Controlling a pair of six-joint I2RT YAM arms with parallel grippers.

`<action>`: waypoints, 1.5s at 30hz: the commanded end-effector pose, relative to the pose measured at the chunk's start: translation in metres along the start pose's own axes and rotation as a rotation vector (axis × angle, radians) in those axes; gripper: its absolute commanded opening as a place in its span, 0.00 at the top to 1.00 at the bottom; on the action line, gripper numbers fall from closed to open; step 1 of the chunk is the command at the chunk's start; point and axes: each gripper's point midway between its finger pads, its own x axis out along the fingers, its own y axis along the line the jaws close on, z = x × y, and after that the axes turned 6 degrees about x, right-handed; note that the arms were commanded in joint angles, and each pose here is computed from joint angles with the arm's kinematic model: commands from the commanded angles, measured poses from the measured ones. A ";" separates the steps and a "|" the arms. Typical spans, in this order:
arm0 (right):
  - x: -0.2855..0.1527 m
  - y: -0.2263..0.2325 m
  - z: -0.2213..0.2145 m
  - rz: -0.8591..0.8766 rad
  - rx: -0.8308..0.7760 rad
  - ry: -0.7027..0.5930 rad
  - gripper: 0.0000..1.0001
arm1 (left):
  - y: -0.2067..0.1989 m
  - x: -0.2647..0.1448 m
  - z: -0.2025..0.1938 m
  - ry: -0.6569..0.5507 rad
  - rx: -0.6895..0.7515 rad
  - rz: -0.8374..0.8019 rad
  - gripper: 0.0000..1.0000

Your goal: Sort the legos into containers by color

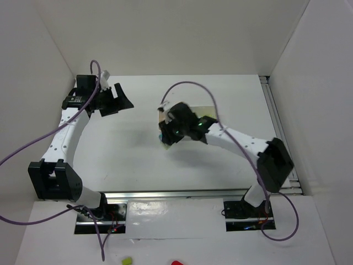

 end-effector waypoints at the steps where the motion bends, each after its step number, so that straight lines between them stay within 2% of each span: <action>1: -0.096 0.001 0.095 0.202 0.115 -0.294 0.86 | -0.070 -0.025 0.010 -0.036 0.179 -0.440 0.07; 3: -0.110 -0.019 0.101 0.265 0.168 -0.324 0.86 | -0.101 -0.047 -0.001 -0.047 0.252 -0.679 0.01; 4: -0.123 -0.009 0.103 0.365 0.178 -0.321 0.86 | -0.124 -0.061 -0.006 -0.046 0.302 -0.830 0.00; 5: -0.127 -0.010 0.107 0.405 0.184 -0.338 0.86 | -0.131 -0.067 -0.008 -0.055 0.333 -0.874 0.00; 7: -0.141 -0.009 0.107 0.514 0.228 -0.337 0.86 | -0.143 -0.070 -0.016 -0.043 0.361 -0.926 0.00; 8: -0.151 -0.006 0.116 0.553 0.206 -0.382 0.86 | -0.148 -0.073 -0.017 -0.045 0.381 -0.952 0.00; 13: -0.170 0.007 0.119 0.726 0.223 -0.376 0.86 | -0.181 -0.068 -0.045 0.025 0.440 -1.097 0.01; 18: -0.179 0.012 0.125 0.786 0.209 -0.392 0.86 | -0.206 -0.068 -0.058 0.020 0.540 -1.127 0.00; 20: -0.180 0.014 0.124 0.797 0.212 -0.382 0.86 | -0.209 -0.065 -0.066 0.060 0.536 -1.135 0.00; 24: -0.175 0.015 0.125 0.791 0.196 -0.365 0.86 | -0.213 -0.057 -0.075 0.115 0.520 -1.166 0.06; 28: -0.167 0.015 0.121 0.793 0.217 -0.352 0.86 | -0.223 -0.063 -0.073 0.102 0.533 -1.224 0.11; 31: -0.162 0.018 0.120 0.802 0.218 -0.347 0.86 | -0.229 -0.071 -0.072 0.094 0.542 -1.248 0.19; 34: -0.156 0.019 0.118 0.799 0.232 -0.331 0.86 | -0.230 -0.072 -0.070 0.091 0.534 -1.251 0.36; 35: -0.157 0.019 0.118 0.795 0.229 -0.327 0.86 | -0.231 -0.072 -0.069 0.083 0.541 -1.253 0.46; 36: -0.151 0.009 0.118 0.764 0.251 -0.329 0.86 | -0.229 -0.068 -0.071 0.105 0.523 -1.247 0.71; 38: -0.154 -0.004 0.121 0.723 0.275 -0.365 0.87 | -0.228 -0.068 -0.072 0.114 0.522 -1.233 0.94; 39: -0.156 -0.025 0.127 0.664 0.326 -0.407 0.87 | -0.224 -0.065 -0.071 0.113 0.514 -1.216 1.00; 43: -0.168 -0.078 0.136 0.488 0.431 -0.531 0.88 | -0.207 -0.057 -0.066 0.113 0.478 -1.172 1.00; 45: -0.162 -0.098 0.130 0.362 0.491 -0.515 0.88 | -0.195 -0.049 -0.069 0.134 0.436 -1.137 1.00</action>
